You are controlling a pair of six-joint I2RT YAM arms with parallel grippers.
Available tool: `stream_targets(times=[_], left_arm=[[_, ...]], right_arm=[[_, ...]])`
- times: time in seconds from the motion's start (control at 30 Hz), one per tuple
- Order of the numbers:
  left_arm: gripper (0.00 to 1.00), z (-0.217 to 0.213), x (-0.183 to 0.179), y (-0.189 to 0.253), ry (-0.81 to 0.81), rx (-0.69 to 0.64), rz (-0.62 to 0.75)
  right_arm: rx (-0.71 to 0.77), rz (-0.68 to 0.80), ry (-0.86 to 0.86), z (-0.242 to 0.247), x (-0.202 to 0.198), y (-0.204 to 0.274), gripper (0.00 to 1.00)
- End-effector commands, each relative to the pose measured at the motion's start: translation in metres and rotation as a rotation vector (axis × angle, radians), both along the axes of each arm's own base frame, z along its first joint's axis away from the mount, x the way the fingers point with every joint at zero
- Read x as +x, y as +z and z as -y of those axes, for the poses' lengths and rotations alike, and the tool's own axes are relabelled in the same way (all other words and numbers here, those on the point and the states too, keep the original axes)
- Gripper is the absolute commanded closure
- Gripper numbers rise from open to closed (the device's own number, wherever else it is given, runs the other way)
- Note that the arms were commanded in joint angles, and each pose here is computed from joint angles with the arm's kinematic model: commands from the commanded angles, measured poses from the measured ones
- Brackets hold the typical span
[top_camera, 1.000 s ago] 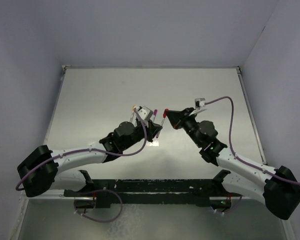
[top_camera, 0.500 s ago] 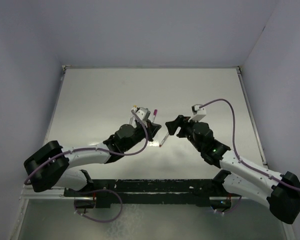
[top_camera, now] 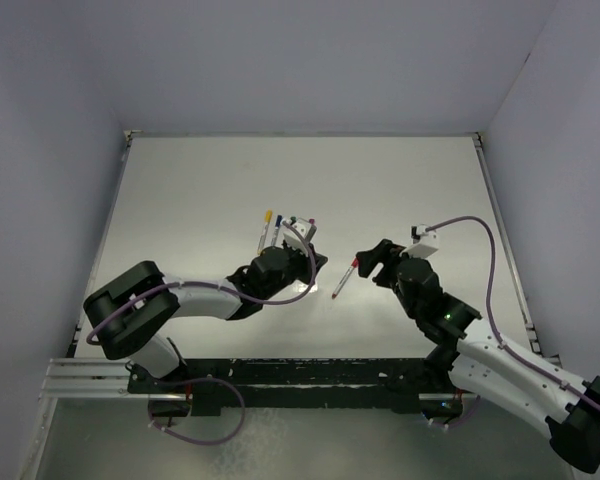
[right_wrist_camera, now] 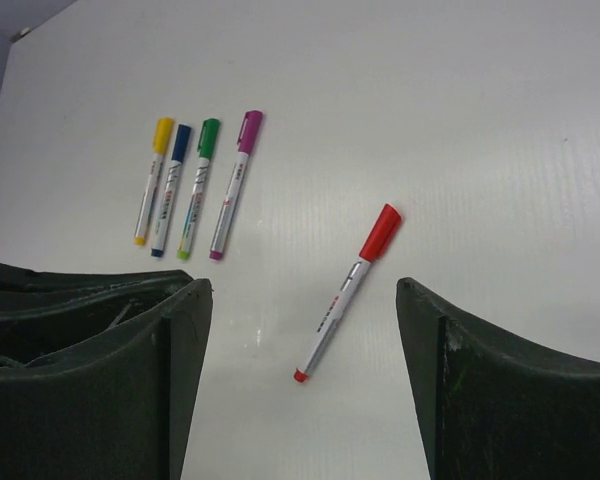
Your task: Insert the pens into the pen caps
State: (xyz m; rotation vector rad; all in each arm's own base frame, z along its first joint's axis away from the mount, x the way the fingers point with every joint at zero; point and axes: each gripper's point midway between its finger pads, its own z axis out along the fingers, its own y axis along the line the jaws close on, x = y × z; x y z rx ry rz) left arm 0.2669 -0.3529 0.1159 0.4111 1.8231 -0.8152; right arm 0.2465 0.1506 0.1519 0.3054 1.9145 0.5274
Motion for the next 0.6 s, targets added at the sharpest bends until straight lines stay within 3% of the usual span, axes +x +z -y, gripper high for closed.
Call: stream_targets(times=[0.0, 0.17, 0.27, 0.47, 0.57], left_arm=[[1.00, 0.010, 0.005, 0.029, -0.016, -0.085, 0.043], [0.98, 0.024, -0.003, 0.008, -0.104, -0.012, -0.010], [0.78, 0.038, -0.013, -0.011, -0.193, 0.016, -0.058], [0.63, 0.049, -0.019, -0.038, -0.231, 0.070, -0.109], [0.61, 0.056, -0.020, -0.044, -0.234, 0.119, -0.101]], right_arm=[[-0.009, -0.033, -0.101, 0.014, 0.003, -0.004, 0.25], [-0.028, -0.069, -0.141, 0.017, 0.005, -0.010, 0.25], [-0.022, -0.059, -0.152, 0.020, 0.005, -0.007, 0.25], [0.016, -0.002, -0.222, 0.037, 0.003, 0.007, 0.25], [0.042, 0.048, -0.245, 0.045, 0.001, 0.019, 0.26]])
